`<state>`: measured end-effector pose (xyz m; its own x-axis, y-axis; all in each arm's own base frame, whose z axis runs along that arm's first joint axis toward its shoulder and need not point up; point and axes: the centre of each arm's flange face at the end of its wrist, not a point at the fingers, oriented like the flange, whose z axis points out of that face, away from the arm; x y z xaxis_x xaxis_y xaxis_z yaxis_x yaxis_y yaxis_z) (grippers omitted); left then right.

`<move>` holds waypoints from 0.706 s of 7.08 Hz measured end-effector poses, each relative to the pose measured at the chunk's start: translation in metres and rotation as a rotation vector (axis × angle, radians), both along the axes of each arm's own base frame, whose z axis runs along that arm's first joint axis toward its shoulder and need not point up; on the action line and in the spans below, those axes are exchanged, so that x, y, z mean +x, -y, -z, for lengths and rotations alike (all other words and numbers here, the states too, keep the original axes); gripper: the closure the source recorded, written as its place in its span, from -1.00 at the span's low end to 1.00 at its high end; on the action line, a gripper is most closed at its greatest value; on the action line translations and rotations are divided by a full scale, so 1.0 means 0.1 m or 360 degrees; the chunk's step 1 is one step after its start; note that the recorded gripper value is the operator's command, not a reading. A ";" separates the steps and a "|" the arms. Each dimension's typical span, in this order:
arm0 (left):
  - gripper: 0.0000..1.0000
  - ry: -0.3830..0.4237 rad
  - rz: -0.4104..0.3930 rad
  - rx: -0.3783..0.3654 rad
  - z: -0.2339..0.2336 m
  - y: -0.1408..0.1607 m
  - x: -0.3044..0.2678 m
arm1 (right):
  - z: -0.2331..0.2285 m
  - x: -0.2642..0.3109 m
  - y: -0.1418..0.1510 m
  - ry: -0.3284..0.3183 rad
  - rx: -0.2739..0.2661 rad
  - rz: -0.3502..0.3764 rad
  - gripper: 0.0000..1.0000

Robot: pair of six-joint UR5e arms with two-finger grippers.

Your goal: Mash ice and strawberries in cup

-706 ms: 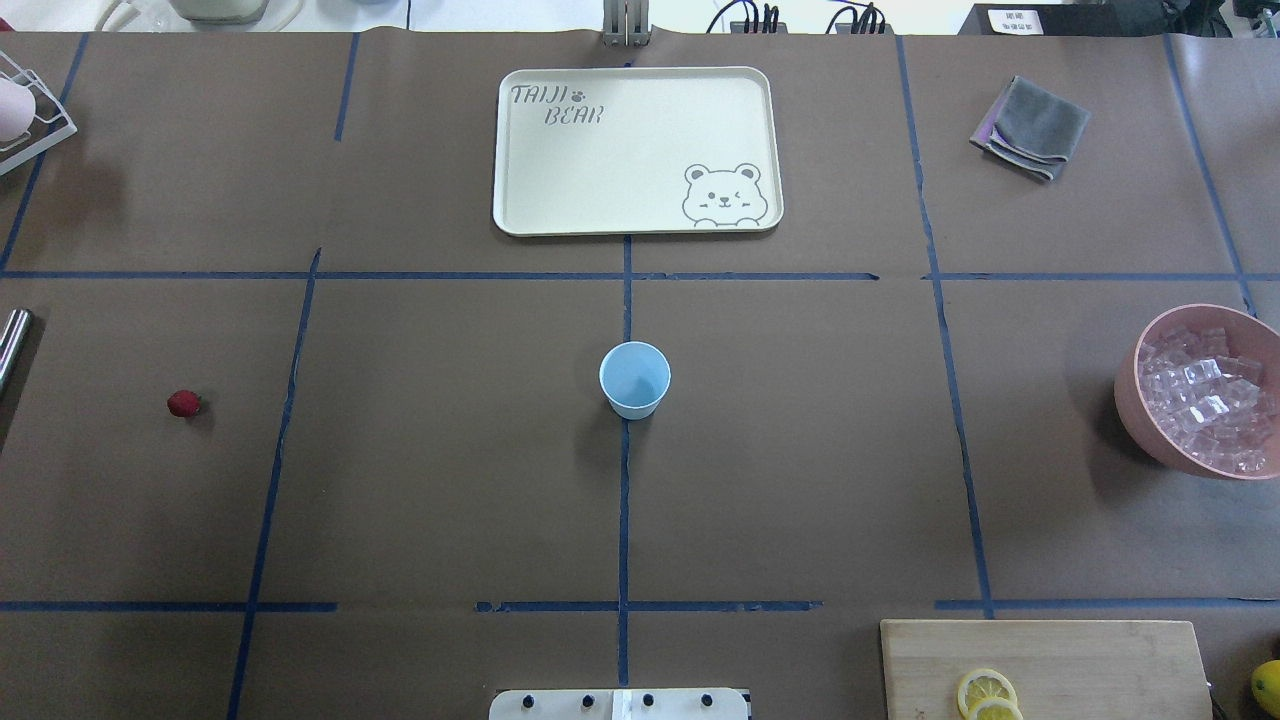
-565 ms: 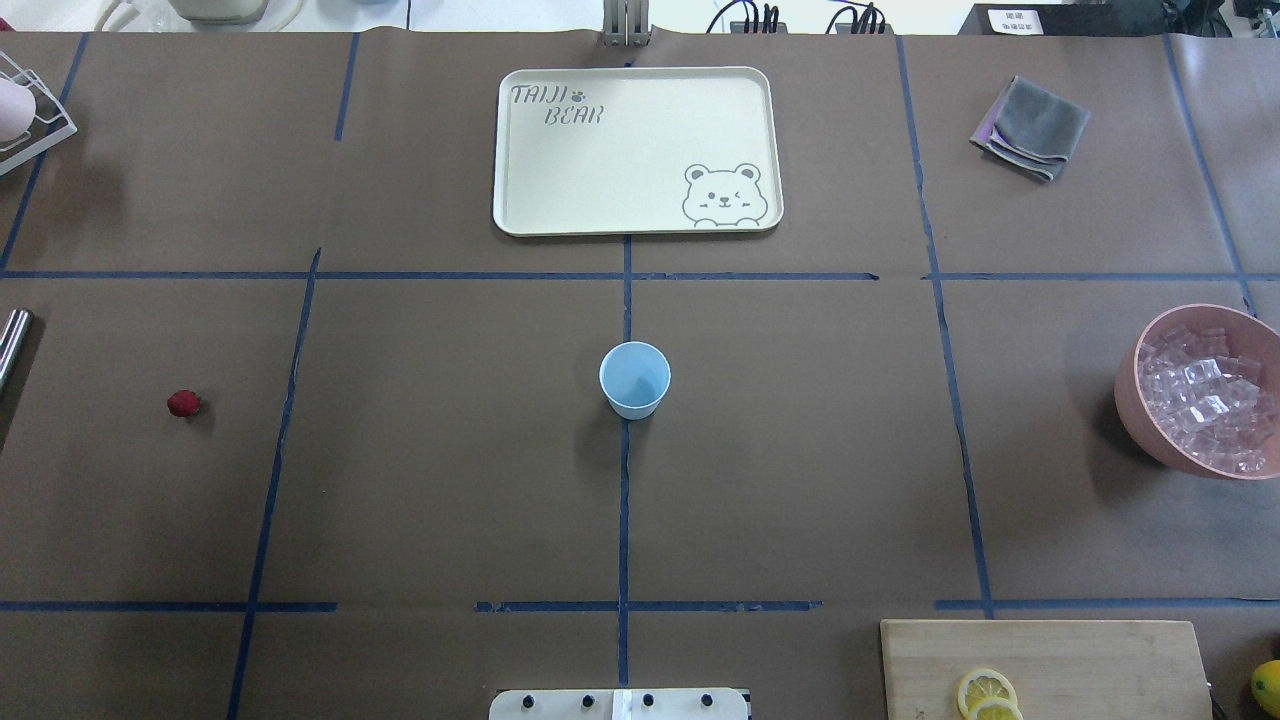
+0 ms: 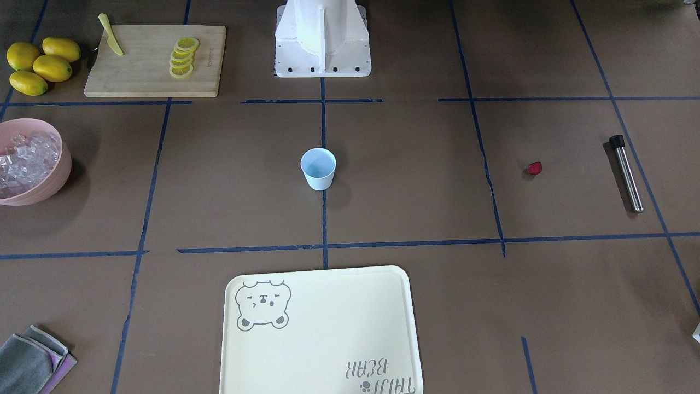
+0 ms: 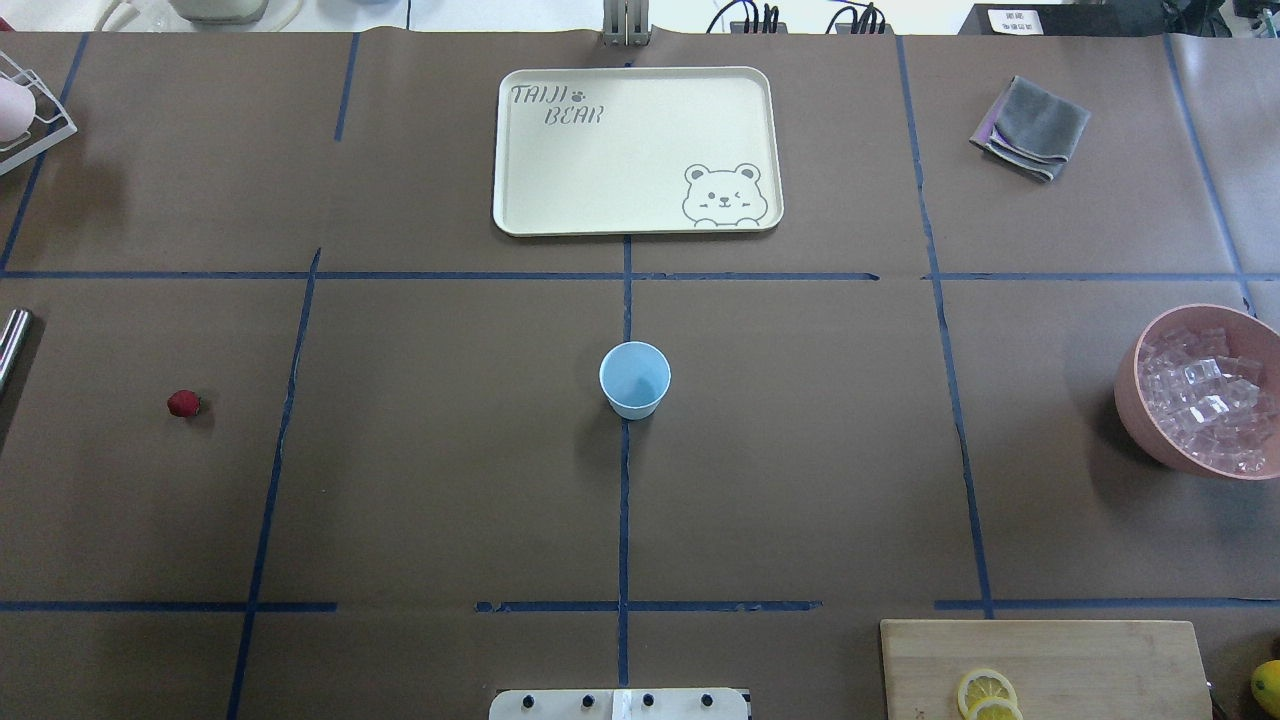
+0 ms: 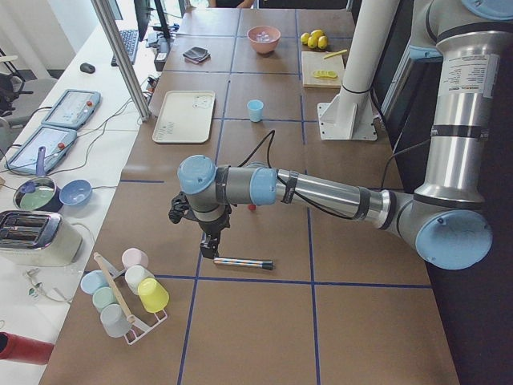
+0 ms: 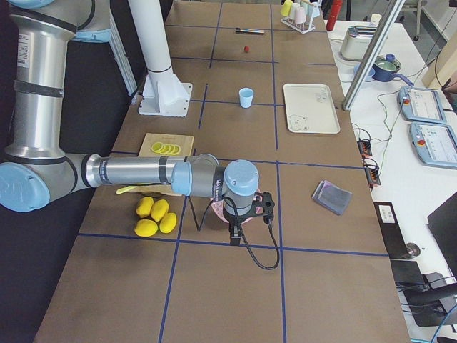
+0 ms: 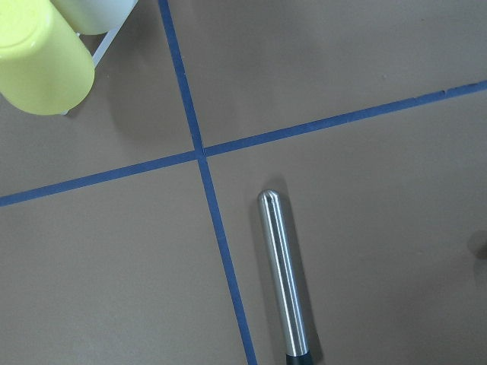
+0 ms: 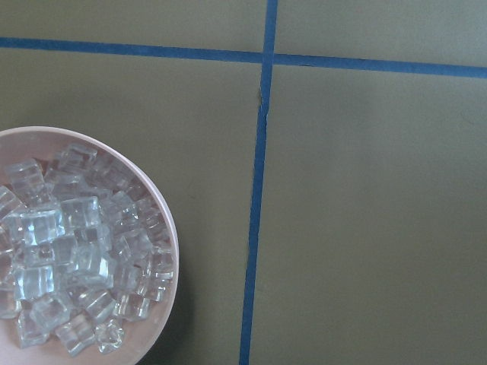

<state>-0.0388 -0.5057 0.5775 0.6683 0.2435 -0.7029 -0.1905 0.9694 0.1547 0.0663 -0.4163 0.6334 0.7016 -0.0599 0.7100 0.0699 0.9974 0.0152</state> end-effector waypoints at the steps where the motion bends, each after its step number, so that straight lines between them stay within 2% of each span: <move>1: -1.00 -0.0004 -0.0001 0.0003 0.00 0.00 0.00 | 0.00 0.00 0.00 0.0005 0.0000 -0.0001 -0.99; 5: -1.00 -0.0042 -0.0006 -0.0008 -0.02 -0.02 0.03 | 0.15 -0.18 0.07 0.0025 0.0082 0.0044 -0.97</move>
<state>-0.0358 -0.5040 0.5796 0.6487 0.2426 -0.7213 -0.1901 0.9694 0.1551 0.0483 -0.4236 0.6180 0.6880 -0.1159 0.7164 0.0968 0.9930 0.0677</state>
